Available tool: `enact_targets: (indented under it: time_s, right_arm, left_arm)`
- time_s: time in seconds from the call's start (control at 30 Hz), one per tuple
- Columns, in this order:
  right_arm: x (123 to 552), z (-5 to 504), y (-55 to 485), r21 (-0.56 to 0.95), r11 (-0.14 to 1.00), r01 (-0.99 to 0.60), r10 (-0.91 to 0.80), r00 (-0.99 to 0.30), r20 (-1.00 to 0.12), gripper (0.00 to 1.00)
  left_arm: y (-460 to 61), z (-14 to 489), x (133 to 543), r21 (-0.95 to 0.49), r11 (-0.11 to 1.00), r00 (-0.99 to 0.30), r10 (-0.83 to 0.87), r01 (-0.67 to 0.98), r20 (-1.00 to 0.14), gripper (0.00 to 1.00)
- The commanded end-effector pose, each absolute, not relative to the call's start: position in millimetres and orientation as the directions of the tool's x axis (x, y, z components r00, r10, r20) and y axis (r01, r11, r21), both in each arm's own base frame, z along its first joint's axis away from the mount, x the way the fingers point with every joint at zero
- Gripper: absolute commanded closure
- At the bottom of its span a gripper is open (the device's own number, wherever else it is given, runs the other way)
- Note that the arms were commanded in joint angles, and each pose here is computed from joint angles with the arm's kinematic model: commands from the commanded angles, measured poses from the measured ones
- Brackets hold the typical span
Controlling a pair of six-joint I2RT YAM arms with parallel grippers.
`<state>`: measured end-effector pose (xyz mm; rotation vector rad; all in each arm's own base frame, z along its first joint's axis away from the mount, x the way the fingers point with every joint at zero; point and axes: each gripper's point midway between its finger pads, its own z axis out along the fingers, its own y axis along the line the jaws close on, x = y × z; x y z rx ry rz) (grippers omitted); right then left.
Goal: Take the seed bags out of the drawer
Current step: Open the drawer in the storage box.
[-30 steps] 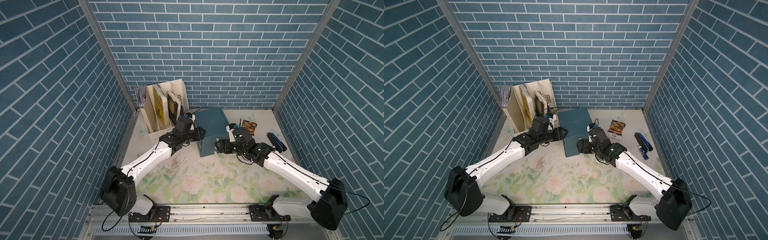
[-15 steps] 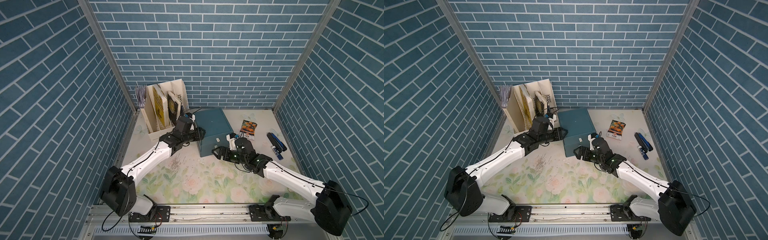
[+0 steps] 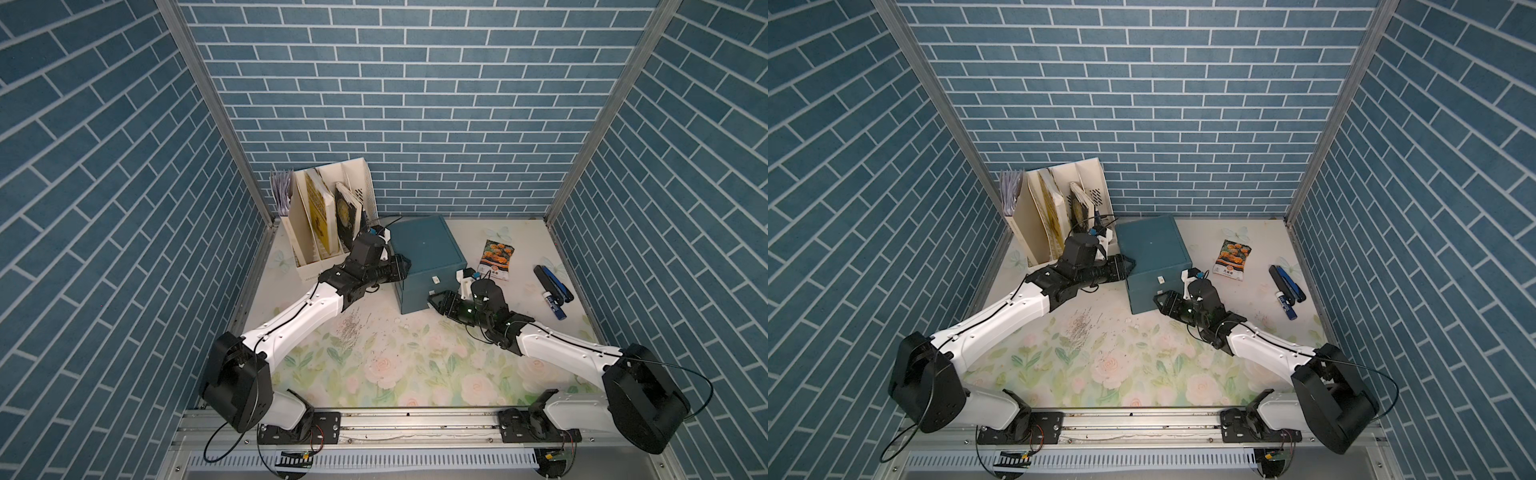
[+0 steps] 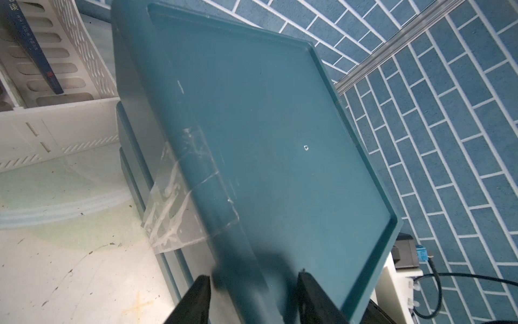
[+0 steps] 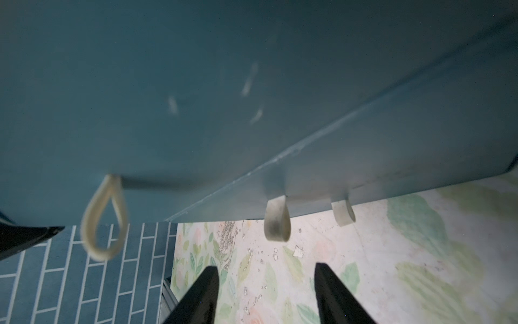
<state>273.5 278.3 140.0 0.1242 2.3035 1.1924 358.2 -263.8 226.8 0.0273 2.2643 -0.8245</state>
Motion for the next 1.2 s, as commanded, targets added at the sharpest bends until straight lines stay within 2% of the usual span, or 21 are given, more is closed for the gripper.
enact_targets:
  time_s: [0.0, 0.23, 0.67, 0.83, 1.0, 1.17]
  right_arm:
    - [283, 148, 282, 0.802, 0.570, -0.181, 0.351, -0.828, -0.437, 0.46]
    - [292, 141, 278, 0.801, 0.575, -0.166, 0.371, -0.820, -0.436, 0.56]
    - [309, 139, 276, 0.807, 0.566, -0.169, 0.408, -0.794, -0.452, 0.61]
    - [312, 138, 279, 0.808, 0.564, -0.173, 0.409, -0.791, -0.455, 0.66]
    - [315, 138, 278, 0.808, 0.565, -0.169, 0.421, -0.783, -0.459, 0.79]
    - [316, 138, 276, 0.805, 0.570, -0.165, 0.425, -0.779, -0.461, 0.99]
  left_arm:
    - [-255, 208, 355, -0.515, 0.829, -0.779, -0.171, 0.217, -0.603, 0.46]
    - [-253, 208, 354, -0.513, 0.831, -0.779, -0.172, 0.214, -0.603, 0.47]
    - [-251, 208, 357, -0.515, 0.831, -0.779, -0.177, 0.209, -0.601, 0.47]
    - [-249, 208, 358, -0.510, 0.834, -0.778, -0.174, 0.210, -0.603, 0.46]
    - [-249, 210, 359, -0.509, 0.834, -0.778, -0.171, 0.213, -0.605, 0.46]
    - [-249, 210, 359, -0.509, 0.835, -0.779, -0.171, 0.211, -0.603, 0.46]
